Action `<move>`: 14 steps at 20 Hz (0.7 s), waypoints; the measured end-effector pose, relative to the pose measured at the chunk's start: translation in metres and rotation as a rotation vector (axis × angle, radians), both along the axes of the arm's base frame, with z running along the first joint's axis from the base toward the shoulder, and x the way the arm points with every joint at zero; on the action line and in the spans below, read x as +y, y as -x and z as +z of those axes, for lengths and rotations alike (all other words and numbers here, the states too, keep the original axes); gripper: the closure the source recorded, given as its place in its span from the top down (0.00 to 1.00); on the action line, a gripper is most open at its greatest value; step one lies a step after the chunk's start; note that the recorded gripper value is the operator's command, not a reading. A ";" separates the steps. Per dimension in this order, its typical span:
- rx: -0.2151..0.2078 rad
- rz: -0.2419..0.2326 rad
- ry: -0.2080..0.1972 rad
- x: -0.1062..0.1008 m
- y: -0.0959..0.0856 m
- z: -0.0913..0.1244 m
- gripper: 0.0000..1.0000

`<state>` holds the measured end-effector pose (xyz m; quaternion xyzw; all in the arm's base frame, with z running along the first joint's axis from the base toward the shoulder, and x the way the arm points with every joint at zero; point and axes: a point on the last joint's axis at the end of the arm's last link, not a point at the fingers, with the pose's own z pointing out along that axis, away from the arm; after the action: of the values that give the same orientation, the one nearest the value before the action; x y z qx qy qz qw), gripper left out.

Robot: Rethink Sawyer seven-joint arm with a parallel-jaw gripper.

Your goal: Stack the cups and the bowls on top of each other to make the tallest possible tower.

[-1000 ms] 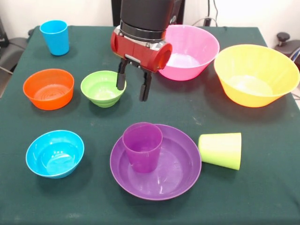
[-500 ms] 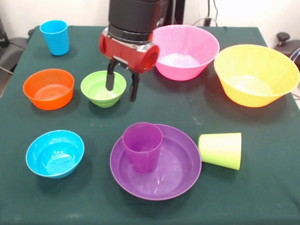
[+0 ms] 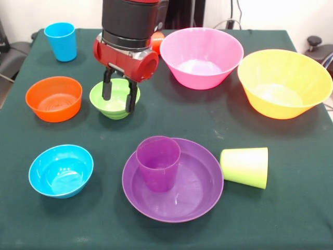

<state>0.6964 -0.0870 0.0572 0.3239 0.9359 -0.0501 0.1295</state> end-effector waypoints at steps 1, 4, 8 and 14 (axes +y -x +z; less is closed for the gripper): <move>-0.001 0.002 0.001 0.000 0.000 -0.001 1.00; -0.007 0.019 0.008 0.000 0.002 -0.006 1.00; -0.015 0.032 0.009 0.002 0.002 -0.013 1.00; -0.019 0.040 -0.003 0.008 0.004 -0.027 1.00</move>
<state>0.6920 -0.0793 0.0299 0.3057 0.9410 -0.0432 0.1389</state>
